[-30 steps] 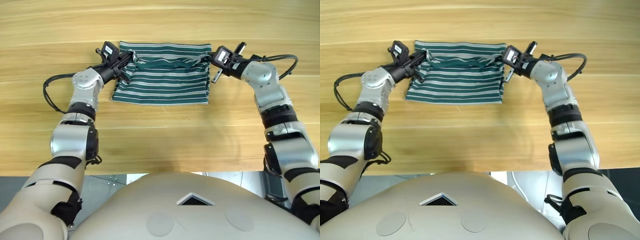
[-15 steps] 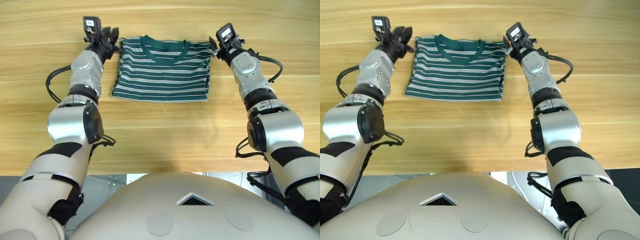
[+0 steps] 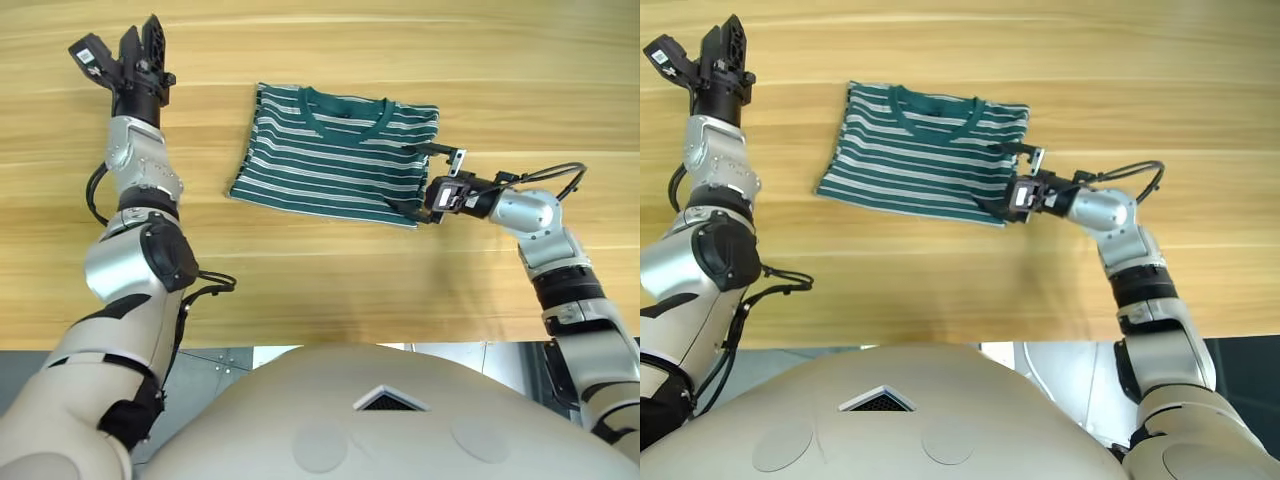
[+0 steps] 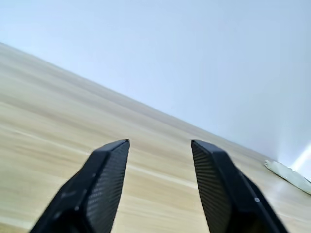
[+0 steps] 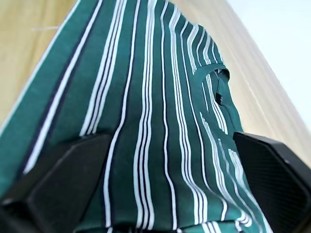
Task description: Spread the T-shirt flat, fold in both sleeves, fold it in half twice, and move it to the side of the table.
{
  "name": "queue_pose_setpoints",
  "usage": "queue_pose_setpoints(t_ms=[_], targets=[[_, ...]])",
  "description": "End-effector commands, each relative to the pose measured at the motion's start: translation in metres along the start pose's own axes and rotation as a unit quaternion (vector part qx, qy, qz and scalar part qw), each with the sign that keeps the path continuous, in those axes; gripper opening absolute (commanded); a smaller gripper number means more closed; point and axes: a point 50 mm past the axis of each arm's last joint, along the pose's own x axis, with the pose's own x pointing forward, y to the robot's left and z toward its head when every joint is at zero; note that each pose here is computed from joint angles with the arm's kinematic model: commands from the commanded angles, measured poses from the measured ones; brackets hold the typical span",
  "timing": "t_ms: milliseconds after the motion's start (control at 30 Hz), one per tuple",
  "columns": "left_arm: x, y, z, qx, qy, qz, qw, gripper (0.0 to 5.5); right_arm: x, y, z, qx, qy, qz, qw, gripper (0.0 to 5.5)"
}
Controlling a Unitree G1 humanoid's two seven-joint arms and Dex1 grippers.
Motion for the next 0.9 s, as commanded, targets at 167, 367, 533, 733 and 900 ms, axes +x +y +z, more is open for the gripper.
queue_pose_setpoints(t_ms=[167, 367, 533, 733, 900], targets=[[-0.005, 0.002, 0.026, 0.065, -0.063, -0.058, 0.994, 3.20, -0.007, 0.072, 0.073, -0.024, -0.159, 0.173, 0.972, 4.69], [-0.009, 0.000, 0.025, 0.075, -0.069, -0.064, 0.993, 3.20, -0.018, 0.024, 0.129, 0.010, -0.280, 0.072, 0.957, 4.69], [-0.014, -0.011, 0.016, 0.100, -0.071, -0.098, 0.988, 3.20, 0.039, -0.011, 0.111, -0.015, -0.168, -0.041, 0.985, 4.69], [-0.015, -0.021, 0.010, 0.099, -0.072, -0.110, 0.986, 3.20, 0.138, 0.002, 0.106, -0.044, -0.094, -0.055, 0.993, 4.69], [-0.016, -0.028, 0.005, 0.094, -0.072, -0.115, 0.986, 3.20, 0.171, 0.000, 0.054, -0.055, 0.099, -0.143, 0.983, 4.69]])
